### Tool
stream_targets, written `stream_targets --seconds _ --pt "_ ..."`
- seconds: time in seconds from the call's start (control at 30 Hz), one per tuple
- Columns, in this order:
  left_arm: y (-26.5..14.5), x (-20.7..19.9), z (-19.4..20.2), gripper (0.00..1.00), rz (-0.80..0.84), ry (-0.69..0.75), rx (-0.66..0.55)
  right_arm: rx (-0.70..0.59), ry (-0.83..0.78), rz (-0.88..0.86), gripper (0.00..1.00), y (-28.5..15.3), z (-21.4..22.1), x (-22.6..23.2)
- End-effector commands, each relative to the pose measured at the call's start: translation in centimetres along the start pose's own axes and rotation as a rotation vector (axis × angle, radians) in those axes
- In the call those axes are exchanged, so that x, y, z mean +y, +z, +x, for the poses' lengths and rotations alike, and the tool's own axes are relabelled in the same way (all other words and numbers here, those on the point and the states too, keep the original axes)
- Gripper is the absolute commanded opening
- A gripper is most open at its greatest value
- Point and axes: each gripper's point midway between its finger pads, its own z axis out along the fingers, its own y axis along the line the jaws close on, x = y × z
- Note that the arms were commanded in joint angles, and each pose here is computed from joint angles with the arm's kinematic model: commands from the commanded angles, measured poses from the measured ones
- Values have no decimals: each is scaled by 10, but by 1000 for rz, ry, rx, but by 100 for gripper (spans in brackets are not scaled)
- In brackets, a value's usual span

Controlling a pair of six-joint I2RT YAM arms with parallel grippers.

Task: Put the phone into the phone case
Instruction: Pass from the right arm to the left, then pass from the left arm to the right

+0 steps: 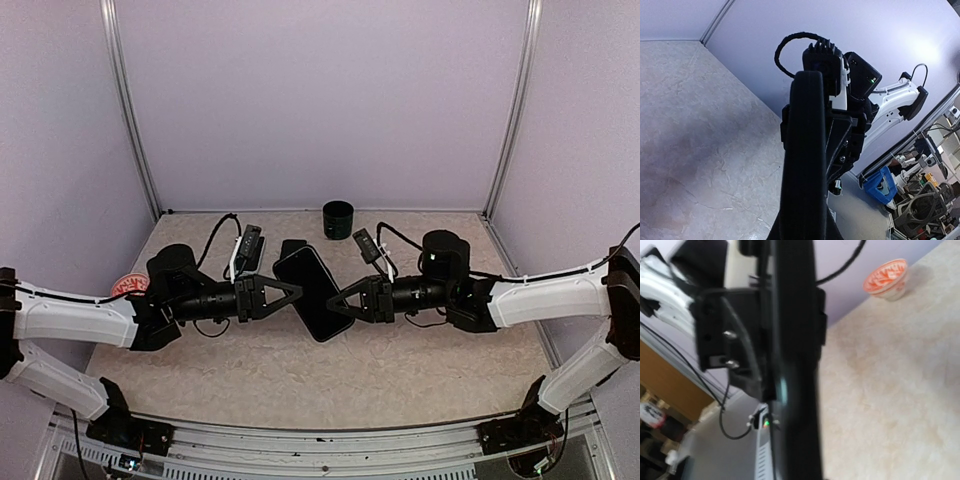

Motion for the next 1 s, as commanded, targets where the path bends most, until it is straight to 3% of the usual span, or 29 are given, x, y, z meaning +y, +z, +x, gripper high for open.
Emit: stream_targets --seconds 0.0,0.33,0.6,0.73,0.87,0.97 --pt "8 -2 -1 0 -3 35 22 48 -44 0 29 7 -2 10" --pt "12 -7 27 0 59 28 158 176 -9 -124 32 0 11 20" --pt "14 -10 41 0 79 35 234 229 25 -200 16 -3 24 20" --pt "14 -9 45 0 76 35 257 257 51 -234 0 -3 31 20" --pt "16 -5 47 0 62 37 275 271 65 -264 0 -3 33 23" --pt "15 -2 45 14 40 39 260 256 47 -236 0 -2 29 21"
